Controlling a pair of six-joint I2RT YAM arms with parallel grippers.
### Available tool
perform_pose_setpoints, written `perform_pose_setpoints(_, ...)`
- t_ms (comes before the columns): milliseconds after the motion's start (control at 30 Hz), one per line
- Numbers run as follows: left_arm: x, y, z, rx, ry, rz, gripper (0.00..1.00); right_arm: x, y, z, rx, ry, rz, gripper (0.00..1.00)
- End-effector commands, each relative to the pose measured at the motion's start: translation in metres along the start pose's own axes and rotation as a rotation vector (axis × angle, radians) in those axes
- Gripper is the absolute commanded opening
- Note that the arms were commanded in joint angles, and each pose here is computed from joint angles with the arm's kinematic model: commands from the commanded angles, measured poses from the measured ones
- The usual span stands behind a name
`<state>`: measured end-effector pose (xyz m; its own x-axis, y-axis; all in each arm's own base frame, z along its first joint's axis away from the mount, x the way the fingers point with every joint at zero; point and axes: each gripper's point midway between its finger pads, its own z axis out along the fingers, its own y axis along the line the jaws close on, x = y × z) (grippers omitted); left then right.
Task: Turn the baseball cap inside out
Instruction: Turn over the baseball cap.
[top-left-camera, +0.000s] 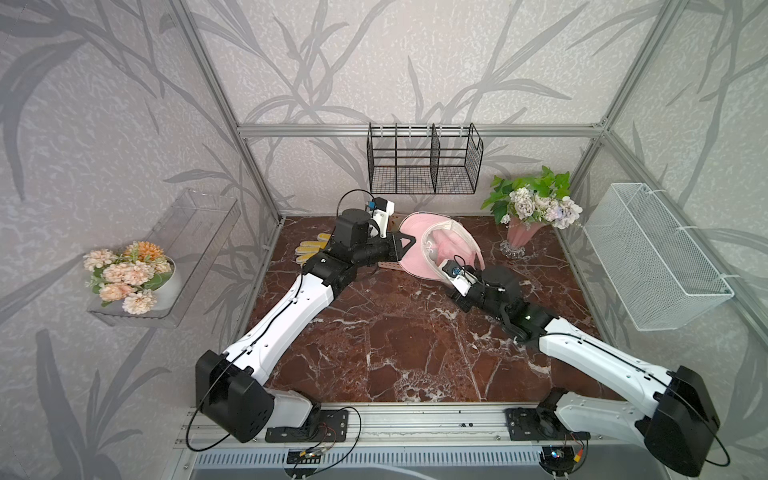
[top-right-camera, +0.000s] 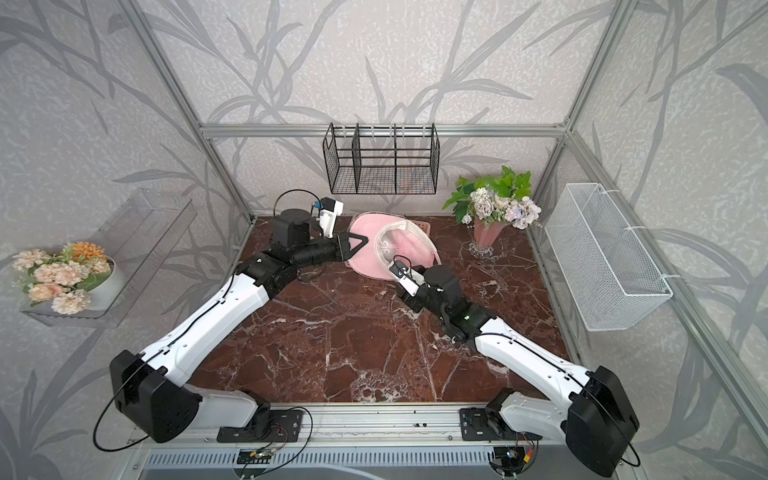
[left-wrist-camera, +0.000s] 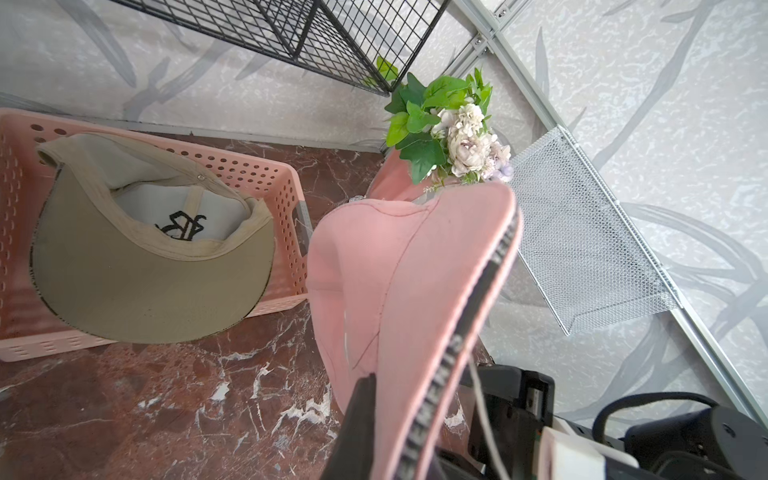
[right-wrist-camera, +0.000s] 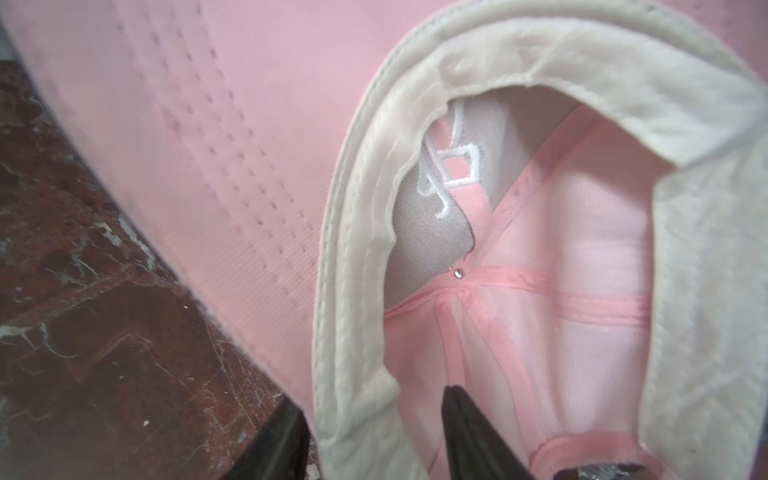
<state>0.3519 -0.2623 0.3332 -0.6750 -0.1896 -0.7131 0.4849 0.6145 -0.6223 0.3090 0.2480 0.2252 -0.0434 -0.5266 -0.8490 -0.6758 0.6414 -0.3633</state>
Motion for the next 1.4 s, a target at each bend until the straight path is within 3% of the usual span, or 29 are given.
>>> perform_pose_setpoints(0, -0.018, -0.027, -0.005, 0.088, -0.020, 0.040, 0.00, 0.000, 0.006, 0.006, -0.026, 0.001, -0.034, 0.39)
perform_pose_setpoints(100, -0.024, -0.031, -0.002, 0.086, -0.001, 0.087, 0.00, 0.007, 0.026, 0.007, -0.139, 0.032, -0.001, 0.26)
perform_pose_setpoints(300, -0.031, -0.037, 0.003, 0.079, 0.054, 0.289, 0.00, 0.023, 0.069, 0.003, -0.379, 0.116, 0.091, 0.18)
perform_pose_setpoints(500, -0.032, -0.032, 0.006, 0.046, 0.087, 0.406, 0.00, 0.036, 0.076, -0.002, -0.423, 0.163, 0.169, 0.14)
perform_pose_setpoints(567, -0.029, -0.032, 0.007, 0.056, 0.097, 0.410, 0.00, 0.032, 0.068, -0.004, -0.381, 0.149, 0.181, 0.22)
perform_pose_setpoints(633, -0.024, -0.031, 0.009, 0.062, 0.111, 0.403, 0.00, 0.021, 0.053, -0.009, -0.303, 0.097, 0.201, 0.46)
perform_pose_setpoints(700, -0.020, -0.029, 0.009, 0.059, 0.121, 0.400, 0.00, 0.005, 0.036, -0.016, -0.222, 0.016, 0.213, 0.57)
perform_pose_setpoints(833, -0.013, -0.023, 0.009, 0.038, 0.140, 0.402, 0.00, -0.024, 0.018, -0.037, -0.154, -0.104, 0.244, 0.66)
perform_pose_setpoints(967, -0.005, -0.033, 0.009, 0.093, 0.165, 0.400, 0.00, -0.042, -0.003, -0.042, -0.065, -0.179, 0.303, 0.66)
perform_pose_setpoints(1033, 0.000, -0.037, 0.011, 0.112, 0.176, 0.396, 0.00, -0.047, -0.016, -0.038, -0.001, -0.201, 0.342, 0.61)
perform_pose_setpoints(1200, 0.014, -0.048, 0.016, 0.182, 0.217, 0.359, 0.00, -0.060, -0.035, -0.024, 0.087, -0.250, 0.378, 0.25)
perform_pose_setpoints(1367, 0.023, -0.065, 0.016, 0.262, 0.229, 0.321, 0.00, -0.062, -0.045, -0.002, 0.173, -0.219, 0.375, 0.11)
